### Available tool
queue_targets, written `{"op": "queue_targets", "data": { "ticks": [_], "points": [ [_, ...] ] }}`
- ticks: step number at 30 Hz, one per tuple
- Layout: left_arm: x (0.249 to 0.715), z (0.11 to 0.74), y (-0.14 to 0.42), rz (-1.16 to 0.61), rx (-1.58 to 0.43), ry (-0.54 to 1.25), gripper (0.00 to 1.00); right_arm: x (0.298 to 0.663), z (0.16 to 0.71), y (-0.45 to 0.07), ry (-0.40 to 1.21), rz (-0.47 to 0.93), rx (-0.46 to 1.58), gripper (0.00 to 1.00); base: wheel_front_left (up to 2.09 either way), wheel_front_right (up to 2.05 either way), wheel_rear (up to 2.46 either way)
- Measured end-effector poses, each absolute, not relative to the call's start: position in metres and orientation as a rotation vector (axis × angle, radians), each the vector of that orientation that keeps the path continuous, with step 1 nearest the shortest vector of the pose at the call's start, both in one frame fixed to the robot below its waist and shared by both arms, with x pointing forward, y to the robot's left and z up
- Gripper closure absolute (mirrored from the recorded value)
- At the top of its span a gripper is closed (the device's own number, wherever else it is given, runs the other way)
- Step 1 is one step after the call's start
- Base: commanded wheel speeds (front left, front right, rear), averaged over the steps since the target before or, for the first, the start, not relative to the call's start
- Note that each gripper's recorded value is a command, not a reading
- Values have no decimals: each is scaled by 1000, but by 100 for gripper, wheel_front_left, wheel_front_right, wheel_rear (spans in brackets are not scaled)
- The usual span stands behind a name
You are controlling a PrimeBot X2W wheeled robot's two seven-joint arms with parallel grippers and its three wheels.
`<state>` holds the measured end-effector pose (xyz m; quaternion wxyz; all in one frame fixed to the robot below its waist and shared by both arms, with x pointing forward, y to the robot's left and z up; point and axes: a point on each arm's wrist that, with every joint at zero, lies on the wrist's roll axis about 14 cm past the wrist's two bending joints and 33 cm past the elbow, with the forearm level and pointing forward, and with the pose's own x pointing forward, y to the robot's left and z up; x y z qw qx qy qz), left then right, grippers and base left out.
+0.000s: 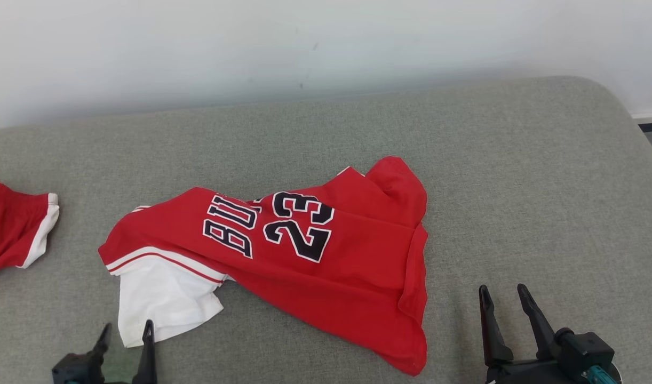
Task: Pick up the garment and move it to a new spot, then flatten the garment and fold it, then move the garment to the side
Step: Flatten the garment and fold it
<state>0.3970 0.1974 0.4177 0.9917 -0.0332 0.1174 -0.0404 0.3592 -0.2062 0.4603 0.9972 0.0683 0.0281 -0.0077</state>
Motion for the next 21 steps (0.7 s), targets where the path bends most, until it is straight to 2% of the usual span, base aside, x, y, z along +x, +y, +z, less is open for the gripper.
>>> {"op": "queue_targets", "data": {
  "ticks": [11,12,14,21],
  "points": [
    [396,389,200,-52,-100,330,0,359,457,-210,68,-23,135,0,0,0,0],
    [395,386,199,-55,-103,338,22,359,457,-210,69,-24,135,0,0,0,0],
    [396,383,198,-52,-128,351,100,358,456,-210,69,-25,134,0,0,0,0],
    [397,393,199,-41,-147,313,100,355,457,-210,67,-26,137,0,0,0,0]
  ]
}}
